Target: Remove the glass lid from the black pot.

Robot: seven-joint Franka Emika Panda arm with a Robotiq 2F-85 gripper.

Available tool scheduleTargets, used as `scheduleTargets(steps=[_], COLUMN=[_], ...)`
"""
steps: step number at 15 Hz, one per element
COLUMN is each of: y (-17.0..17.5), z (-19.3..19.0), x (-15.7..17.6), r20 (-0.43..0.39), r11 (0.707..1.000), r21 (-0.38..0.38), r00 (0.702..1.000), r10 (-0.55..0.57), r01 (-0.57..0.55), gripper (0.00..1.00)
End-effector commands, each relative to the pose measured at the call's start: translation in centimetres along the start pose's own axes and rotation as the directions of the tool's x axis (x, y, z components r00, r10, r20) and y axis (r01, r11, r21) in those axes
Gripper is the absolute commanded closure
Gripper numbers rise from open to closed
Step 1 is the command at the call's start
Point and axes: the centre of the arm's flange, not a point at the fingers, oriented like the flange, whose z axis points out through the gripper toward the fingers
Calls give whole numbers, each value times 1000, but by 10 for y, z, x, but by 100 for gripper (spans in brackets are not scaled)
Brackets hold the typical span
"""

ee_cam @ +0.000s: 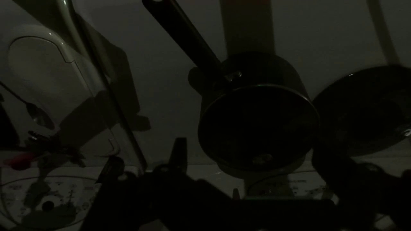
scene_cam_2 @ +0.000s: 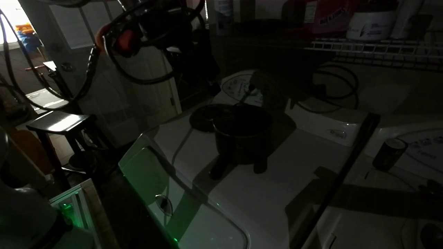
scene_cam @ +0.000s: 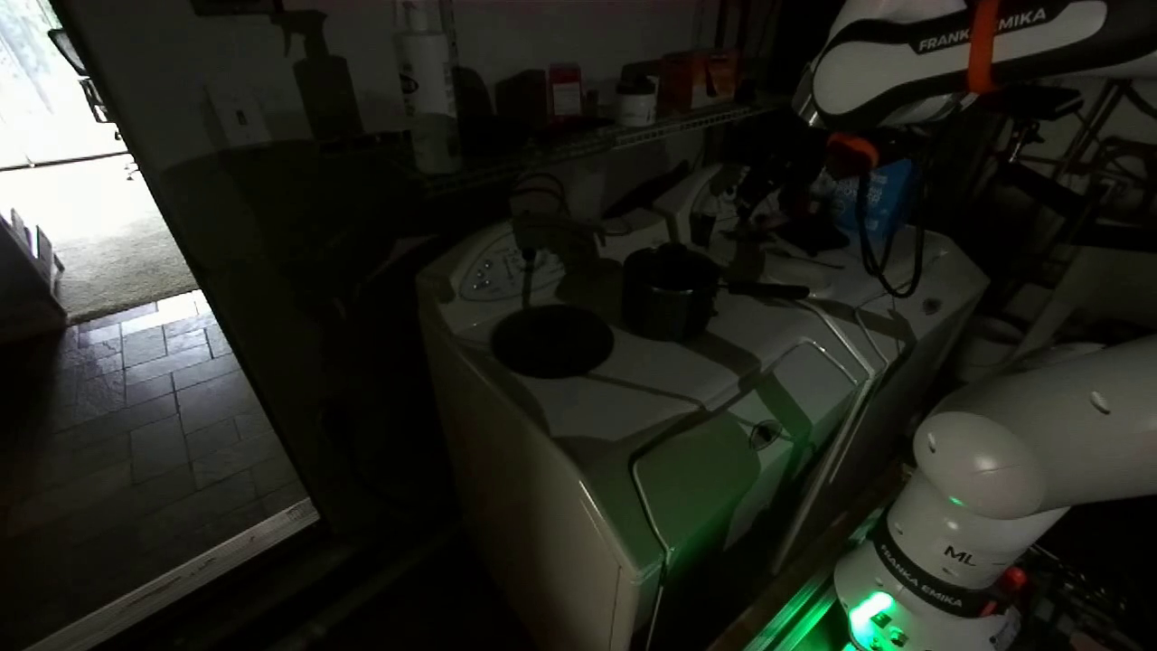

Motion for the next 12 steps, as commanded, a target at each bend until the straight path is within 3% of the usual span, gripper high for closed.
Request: scheduleTargets(steps=[1, 12], y=[-4, -15], z=[0, -1], x=[21, 56], r20=[17, 24], r11=[1000, 999], r21=[-7, -21], r00=[999, 999], r10=[27, 39], r01=[-27, -38], gripper=[0, 0])
